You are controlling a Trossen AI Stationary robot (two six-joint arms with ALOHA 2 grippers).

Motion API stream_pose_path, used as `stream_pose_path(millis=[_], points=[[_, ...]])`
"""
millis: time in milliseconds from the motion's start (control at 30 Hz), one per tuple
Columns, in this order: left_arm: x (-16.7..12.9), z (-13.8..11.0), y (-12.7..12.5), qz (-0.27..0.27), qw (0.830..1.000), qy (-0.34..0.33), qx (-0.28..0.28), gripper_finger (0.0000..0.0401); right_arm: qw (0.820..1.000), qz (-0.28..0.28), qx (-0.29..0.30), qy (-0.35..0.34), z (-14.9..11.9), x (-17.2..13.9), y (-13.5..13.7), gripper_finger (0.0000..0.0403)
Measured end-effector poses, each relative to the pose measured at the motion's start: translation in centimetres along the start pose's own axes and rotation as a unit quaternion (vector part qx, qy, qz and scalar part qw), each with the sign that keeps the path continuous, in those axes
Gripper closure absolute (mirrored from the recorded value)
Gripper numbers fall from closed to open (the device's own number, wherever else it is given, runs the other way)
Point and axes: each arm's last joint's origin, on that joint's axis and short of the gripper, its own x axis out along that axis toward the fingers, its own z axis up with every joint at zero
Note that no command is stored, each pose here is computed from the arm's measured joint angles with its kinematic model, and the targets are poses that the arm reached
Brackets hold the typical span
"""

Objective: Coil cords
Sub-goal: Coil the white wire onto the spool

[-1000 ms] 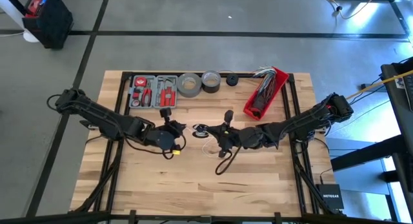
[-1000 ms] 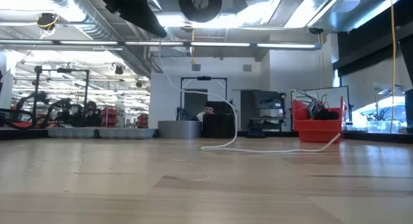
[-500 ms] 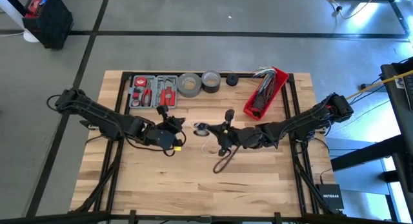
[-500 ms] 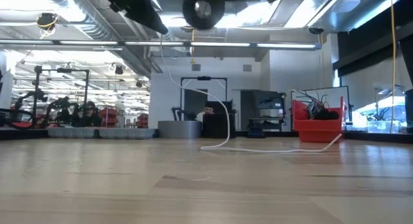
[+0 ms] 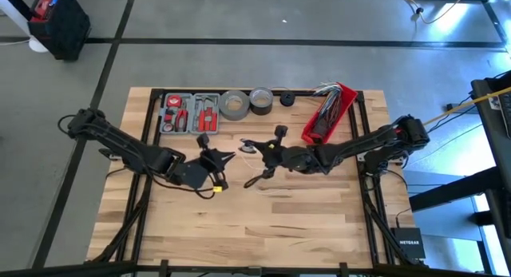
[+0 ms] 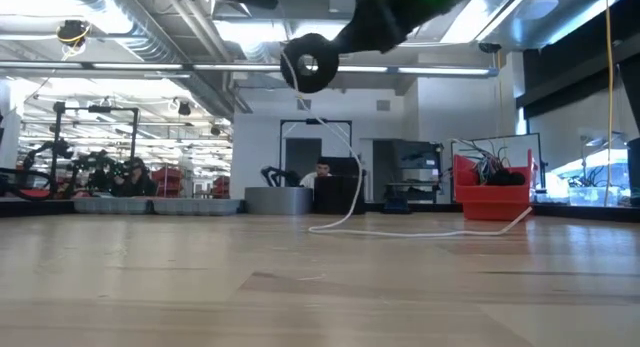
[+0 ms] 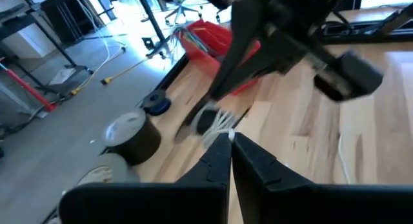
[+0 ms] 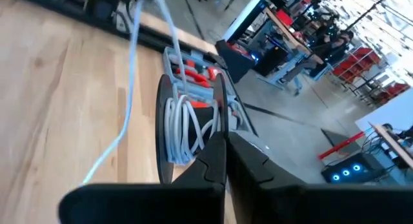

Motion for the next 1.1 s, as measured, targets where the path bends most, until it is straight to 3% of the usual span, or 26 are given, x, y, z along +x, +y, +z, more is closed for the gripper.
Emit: stream_pose_path(millis=[267,533,867,1100], points=[[2.4,0.2,-1.6,-0.050,0.999,-0.021,0.005,0.0395,0.998,0.001,0.046,-0.030,0.2,0.7,0.0,0.0397],[5.4,-0.5,-2.4,-0.027,0.999,-0.021,0.015,0.0394,0.993,0.036,0.089,-0.071,0.9,0.6,0.0,0.0397],[7.2,-1.6,-2.0,0.003,0.999,0.011,0.034,0.0399,0.978,-0.006,0.175,-0.110,2.1,-0.2,-0.6,0.0397],[8.0,-2.1,-1.9,0.008,0.999,0.022,0.041,0.0395,0.975,-0.039,0.180,-0.124,3.3,-2.0,-0.7,0.0397]])
